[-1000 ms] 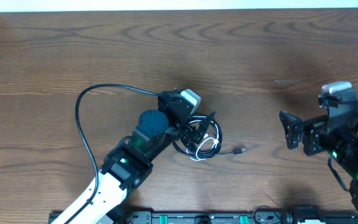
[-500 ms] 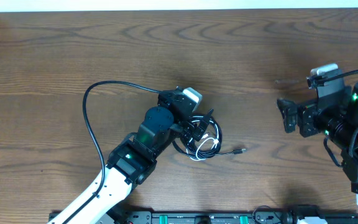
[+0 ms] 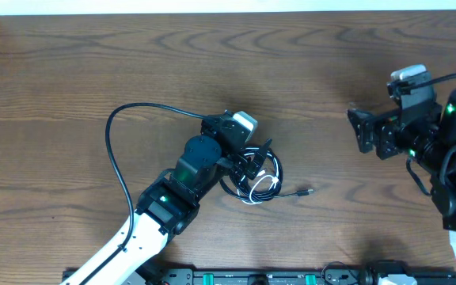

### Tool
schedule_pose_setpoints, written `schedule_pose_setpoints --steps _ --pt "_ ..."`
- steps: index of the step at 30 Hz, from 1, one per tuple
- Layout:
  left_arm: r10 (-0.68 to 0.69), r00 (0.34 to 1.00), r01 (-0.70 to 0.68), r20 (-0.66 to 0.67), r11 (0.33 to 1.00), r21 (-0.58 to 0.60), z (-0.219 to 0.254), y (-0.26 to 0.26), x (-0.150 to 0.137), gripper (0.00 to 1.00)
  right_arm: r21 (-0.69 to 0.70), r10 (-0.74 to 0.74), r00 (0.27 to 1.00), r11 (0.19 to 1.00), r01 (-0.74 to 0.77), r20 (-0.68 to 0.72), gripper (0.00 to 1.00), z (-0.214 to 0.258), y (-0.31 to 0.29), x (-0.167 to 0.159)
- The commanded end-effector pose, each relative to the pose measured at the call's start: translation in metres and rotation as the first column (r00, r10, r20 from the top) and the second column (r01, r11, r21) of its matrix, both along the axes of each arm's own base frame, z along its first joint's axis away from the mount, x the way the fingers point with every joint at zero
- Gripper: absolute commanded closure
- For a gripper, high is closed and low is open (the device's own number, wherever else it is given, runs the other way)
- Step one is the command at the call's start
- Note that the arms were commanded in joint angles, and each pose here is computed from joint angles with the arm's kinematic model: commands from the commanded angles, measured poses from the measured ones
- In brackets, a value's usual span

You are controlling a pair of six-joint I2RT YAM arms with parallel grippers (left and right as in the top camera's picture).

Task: Untangle cables

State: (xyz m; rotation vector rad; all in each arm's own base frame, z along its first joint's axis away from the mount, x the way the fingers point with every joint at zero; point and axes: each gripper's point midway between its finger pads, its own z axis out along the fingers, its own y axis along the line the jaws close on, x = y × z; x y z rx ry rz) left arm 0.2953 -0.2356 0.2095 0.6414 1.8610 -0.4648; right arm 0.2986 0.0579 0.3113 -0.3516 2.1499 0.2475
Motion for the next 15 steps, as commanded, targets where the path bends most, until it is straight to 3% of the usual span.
schedule_pose_setpoints --steps 1,9,15 --pt "0.003 1.0 -0.004 0.013 1.0 0.012 0.003 -0.001 0.003 0.02 -0.053 -0.095 0.995 0.994 0.093 -0.03 0.01 -0.008 -0.016 0.003" --pt "0.005 0.997 0.002 -0.083 0.996 0.086 -0.044 -0.009 0.012 0.02 -0.062 -0.142 0.988 0.988 0.138 -0.067 0.01 -0.016 -0.023 -0.001" --pt "0.006 0.997 -0.001 -0.078 0.998 0.058 -0.053 -0.02 0.024 0.02 -0.066 -0.142 0.986 0.988 0.137 -0.087 0.01 -0.019 -0.023 -0.004"
